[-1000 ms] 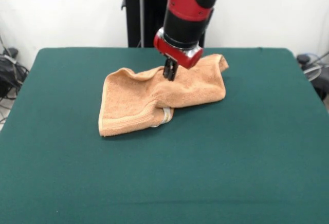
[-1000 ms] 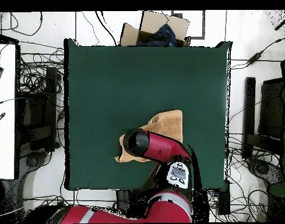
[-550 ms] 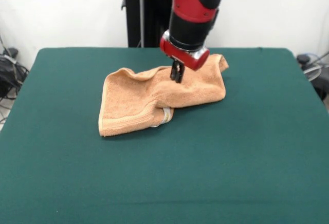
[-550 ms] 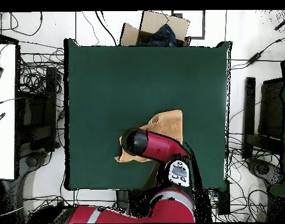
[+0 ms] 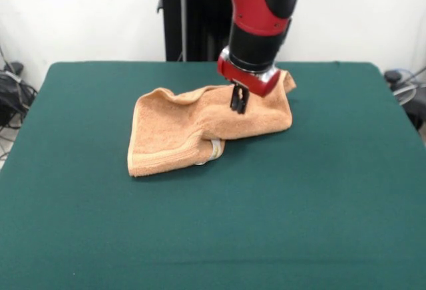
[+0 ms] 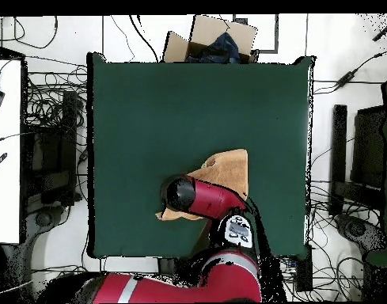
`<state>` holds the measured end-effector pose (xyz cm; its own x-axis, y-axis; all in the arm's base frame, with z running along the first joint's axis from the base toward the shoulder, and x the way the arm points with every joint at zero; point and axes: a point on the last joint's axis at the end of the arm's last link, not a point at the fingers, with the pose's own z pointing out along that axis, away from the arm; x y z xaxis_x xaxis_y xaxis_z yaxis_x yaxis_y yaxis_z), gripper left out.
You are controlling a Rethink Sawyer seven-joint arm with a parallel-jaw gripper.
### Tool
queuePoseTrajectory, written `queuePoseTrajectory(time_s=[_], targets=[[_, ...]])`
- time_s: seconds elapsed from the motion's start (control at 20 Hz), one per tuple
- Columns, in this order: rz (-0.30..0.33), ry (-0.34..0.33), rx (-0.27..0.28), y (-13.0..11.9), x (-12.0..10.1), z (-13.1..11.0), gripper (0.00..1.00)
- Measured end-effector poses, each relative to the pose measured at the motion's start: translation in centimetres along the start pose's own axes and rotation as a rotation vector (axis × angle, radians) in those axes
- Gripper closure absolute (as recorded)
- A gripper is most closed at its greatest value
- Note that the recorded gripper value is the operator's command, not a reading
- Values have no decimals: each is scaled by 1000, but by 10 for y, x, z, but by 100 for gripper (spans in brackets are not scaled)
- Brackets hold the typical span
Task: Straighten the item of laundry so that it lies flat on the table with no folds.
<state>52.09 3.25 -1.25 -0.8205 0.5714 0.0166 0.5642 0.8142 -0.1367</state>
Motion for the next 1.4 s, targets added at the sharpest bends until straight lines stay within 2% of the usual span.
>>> queuePoseTrajectory(time_s=[0.3,0.55,0.6,1.4], targets=[[-5,-80,-25,3,-5,16,100],[-9,-109,-32,3,-3,29,100],[-11,-109,-31,2,-1,33,0],[-8,-118,-39,4,-3,22,0]])
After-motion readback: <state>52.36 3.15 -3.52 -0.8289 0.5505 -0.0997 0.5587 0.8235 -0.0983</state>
